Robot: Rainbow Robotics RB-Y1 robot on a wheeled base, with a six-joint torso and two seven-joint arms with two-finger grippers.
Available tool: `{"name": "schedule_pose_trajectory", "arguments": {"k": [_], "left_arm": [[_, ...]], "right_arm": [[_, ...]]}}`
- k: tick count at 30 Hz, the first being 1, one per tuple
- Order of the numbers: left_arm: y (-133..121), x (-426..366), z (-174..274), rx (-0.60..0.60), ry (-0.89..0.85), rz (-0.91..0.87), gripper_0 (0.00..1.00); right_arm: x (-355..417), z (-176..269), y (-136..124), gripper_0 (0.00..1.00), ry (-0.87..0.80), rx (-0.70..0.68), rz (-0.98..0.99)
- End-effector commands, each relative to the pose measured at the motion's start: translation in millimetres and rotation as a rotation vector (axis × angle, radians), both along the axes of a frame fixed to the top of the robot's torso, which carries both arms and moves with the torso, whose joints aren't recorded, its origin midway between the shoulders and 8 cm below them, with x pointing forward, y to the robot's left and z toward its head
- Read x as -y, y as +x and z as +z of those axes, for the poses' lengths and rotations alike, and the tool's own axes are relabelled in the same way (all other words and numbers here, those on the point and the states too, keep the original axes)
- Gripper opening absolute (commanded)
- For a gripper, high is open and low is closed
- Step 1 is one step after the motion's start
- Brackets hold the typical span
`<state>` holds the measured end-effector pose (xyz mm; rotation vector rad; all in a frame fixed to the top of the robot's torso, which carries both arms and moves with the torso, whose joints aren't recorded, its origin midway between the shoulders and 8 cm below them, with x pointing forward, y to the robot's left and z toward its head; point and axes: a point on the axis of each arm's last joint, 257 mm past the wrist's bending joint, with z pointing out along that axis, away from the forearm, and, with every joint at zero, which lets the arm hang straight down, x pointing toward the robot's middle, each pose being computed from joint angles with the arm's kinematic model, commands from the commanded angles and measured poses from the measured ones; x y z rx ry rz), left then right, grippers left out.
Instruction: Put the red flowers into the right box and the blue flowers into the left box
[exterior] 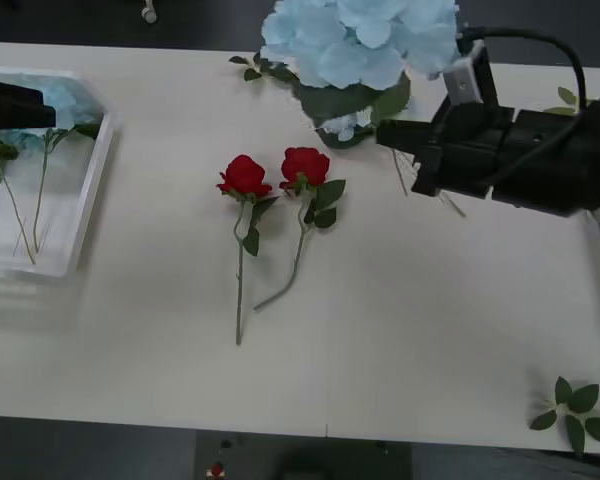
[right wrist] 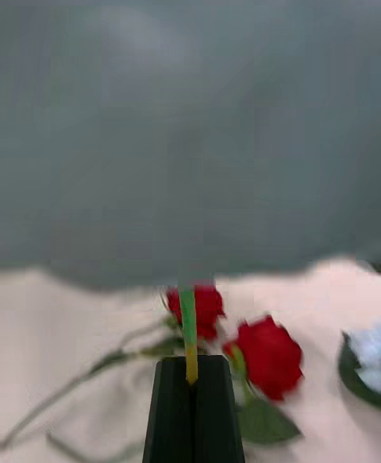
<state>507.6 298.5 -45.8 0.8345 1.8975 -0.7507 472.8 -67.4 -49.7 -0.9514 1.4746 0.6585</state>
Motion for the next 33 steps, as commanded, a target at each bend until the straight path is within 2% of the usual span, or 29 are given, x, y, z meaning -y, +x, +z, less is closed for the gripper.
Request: {"name": "schedule_pose_trajectory", "arguments": {"k": [1, 5, 10, 19, 33], "left_arm": [[-5, 29, 14, 0.139, 0.028, -0.146, 0.73], [-15, 61, 18, 0.242, -0.020, -0.262, 0.73], [-27, 97, 24, 0.230, -0.171, -0.334, 0.73], [-38, 129, 16, 0.155, -0.308, -0.392, 0.73], [-46, 179, -10, 0.030, -0.394, -0.426, 0.73]], "right_arm": [[-57, 31, 0, 0.00, 0.099, 0.018, 0.037], [-91, 39, -1, 0.00, 0.183, -0.021, 0.038], [-121, 54, -8, 0.00, 0.295, -0.092, 0.060], [-157, 58, -11, 0.00, 0.378, -0.228, 0.058], [-192, 53, -3, 0.00, 0.418, -0.281, 0.043]]}}
